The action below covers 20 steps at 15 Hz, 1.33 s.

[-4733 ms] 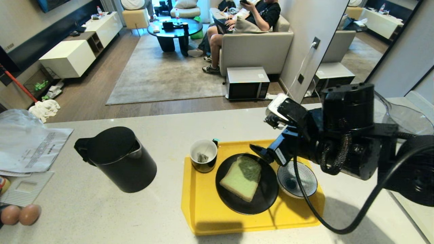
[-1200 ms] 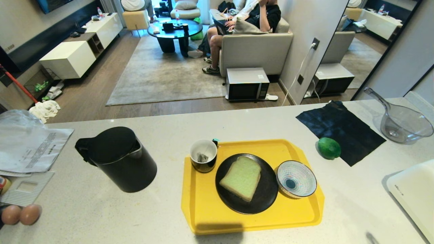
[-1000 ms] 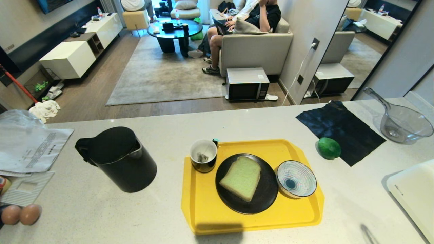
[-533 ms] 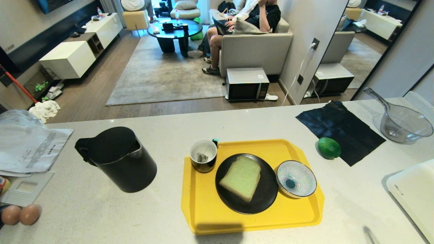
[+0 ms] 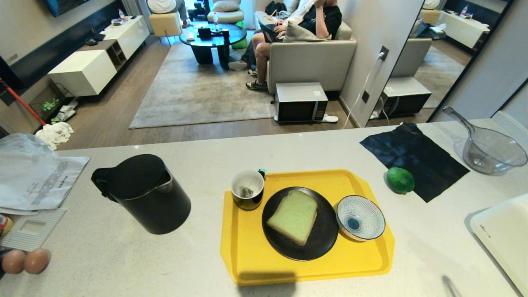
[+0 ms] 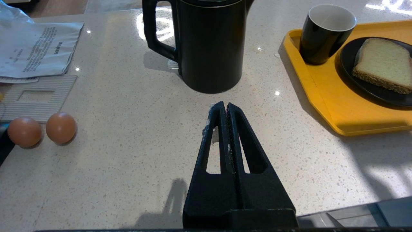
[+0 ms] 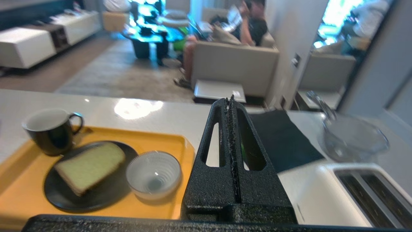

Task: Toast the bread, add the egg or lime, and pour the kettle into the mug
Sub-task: Pick up the egg

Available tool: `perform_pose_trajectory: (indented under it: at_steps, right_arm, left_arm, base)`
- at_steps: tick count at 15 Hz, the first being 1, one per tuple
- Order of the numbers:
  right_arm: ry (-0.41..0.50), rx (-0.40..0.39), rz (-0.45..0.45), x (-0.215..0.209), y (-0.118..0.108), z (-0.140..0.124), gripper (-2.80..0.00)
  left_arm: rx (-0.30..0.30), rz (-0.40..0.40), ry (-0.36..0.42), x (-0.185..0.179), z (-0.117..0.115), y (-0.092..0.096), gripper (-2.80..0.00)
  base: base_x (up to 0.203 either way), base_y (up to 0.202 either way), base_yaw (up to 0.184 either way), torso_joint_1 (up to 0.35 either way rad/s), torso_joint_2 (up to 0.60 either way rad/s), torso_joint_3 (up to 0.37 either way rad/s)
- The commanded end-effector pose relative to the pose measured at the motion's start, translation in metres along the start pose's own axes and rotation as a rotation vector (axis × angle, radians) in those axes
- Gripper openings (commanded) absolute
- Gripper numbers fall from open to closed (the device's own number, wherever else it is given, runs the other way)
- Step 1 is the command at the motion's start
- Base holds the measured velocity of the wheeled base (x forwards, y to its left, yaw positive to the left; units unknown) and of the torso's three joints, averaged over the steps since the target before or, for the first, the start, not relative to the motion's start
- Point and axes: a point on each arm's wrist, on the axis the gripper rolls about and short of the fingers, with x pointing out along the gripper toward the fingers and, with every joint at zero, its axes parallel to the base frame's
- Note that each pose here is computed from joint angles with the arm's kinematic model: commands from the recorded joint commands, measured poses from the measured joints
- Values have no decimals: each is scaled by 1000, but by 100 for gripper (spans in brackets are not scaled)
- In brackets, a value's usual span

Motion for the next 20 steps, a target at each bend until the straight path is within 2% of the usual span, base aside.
perform_pose_trajectory:
  at_steps: [1, 5, 9, 14, 16, 20]
  right_arm:
    - [52, -4, -16, 0, 0, -5, -280]
    - [182, -15, -35, -1, 1, -18, -280]
    - [271, -30, -141, -5, 1, -27, -280]
    - [122, -31, -41, -34, 6, -29, -280]
    - [113, -32, -11, -35, 7, -30, -280]
    - [125, -31, -16, -35, 7, -31, -280]
  left_arm:
    - [0, 0, 15, 1, -5, 0, -280]
    - [-1, -1, 15, 1, -5, 0, -280]
    - [1, -1, 15, 1, -5, 0, -280]
    - [1, -1, 15, 1, -5, 0, -280]
    - [1, -1, 15, 1, -5, 0, -280]
    - [1, -1, 15, 1, -5, 0, -280]
  base:
    - [0, 0, 0, 0, 0, 0]
    - [0, 0, 0, 0, 0, 0]
    - [0, 0, 0, 0, 0, 0]
    - [0, 0, 0, 0, 0, 0]
    - [0, 0, 0, 0, 0, 0]
    - [0, 0, 0, 0, 0, 0]
